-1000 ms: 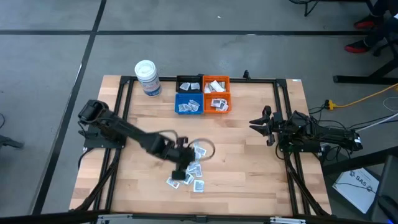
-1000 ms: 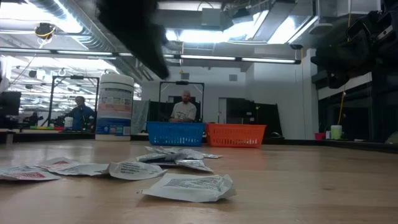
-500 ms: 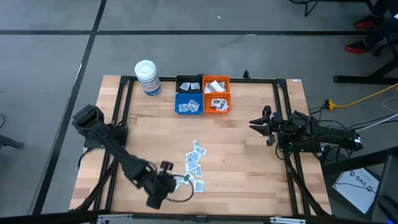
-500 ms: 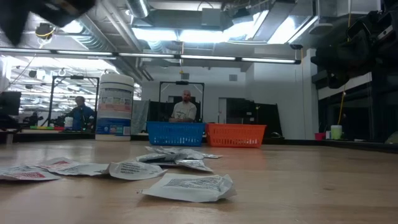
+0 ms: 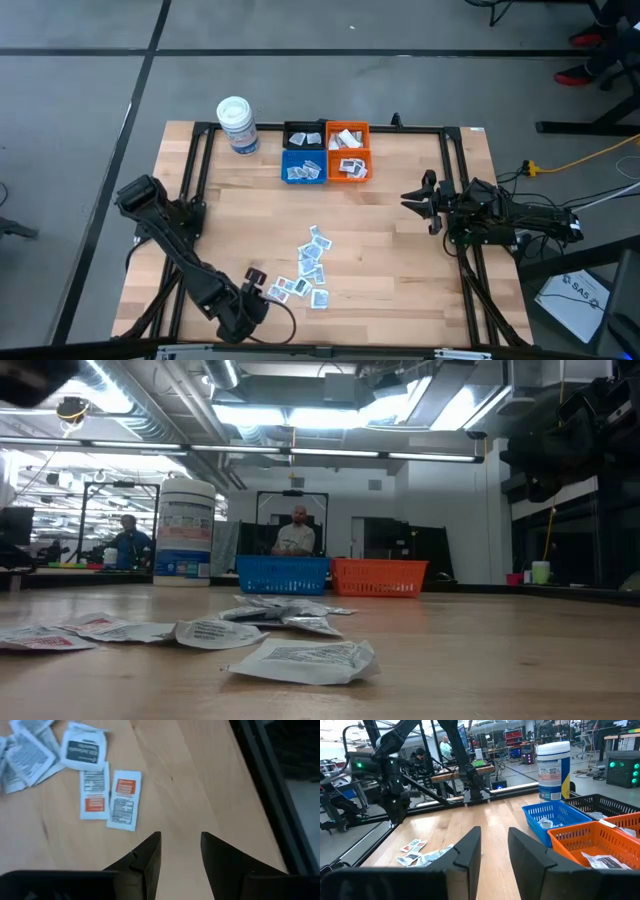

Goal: Pick & Place First Aid Supplies
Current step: Put the ointment pack into the blue bin

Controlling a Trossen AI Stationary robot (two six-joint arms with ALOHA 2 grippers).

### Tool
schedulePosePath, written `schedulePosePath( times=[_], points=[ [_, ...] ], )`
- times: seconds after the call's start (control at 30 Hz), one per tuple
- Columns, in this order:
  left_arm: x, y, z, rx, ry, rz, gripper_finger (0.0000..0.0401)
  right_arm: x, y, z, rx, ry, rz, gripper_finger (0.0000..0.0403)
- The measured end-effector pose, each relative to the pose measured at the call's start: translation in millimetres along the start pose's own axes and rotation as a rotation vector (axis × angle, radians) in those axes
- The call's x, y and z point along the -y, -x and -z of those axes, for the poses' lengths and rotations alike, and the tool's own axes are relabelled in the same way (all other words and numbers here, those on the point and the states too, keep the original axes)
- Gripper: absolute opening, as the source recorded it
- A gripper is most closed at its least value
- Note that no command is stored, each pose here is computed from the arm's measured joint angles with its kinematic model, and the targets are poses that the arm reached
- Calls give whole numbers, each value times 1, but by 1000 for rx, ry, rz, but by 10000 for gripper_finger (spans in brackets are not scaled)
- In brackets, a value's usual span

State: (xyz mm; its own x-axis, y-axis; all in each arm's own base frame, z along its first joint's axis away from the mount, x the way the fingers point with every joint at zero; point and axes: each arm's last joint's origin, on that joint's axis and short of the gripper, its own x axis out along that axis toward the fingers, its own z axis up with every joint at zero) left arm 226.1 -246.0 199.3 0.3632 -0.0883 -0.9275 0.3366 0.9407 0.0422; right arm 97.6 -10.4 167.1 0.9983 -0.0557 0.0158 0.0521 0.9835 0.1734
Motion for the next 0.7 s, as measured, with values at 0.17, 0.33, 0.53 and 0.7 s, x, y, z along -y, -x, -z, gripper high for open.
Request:
schedulePosePath(
  times=[0.17,0.33,0.53,0.7],
  points=[
    [-4,-24,-1,-37,-37,-68,132,0,0,0,0,0,0,100],
    [-18,-43,-9,-42,-39,-115,132,0,0,0,0,0,0,100],
    [-39,-55,-15,-75,2,-125,130,0,0,0,0,0,0,100],
    [-45,-65,-17,-106,13,-55,130,0,0,0,0,0,0,100]
  ],
)
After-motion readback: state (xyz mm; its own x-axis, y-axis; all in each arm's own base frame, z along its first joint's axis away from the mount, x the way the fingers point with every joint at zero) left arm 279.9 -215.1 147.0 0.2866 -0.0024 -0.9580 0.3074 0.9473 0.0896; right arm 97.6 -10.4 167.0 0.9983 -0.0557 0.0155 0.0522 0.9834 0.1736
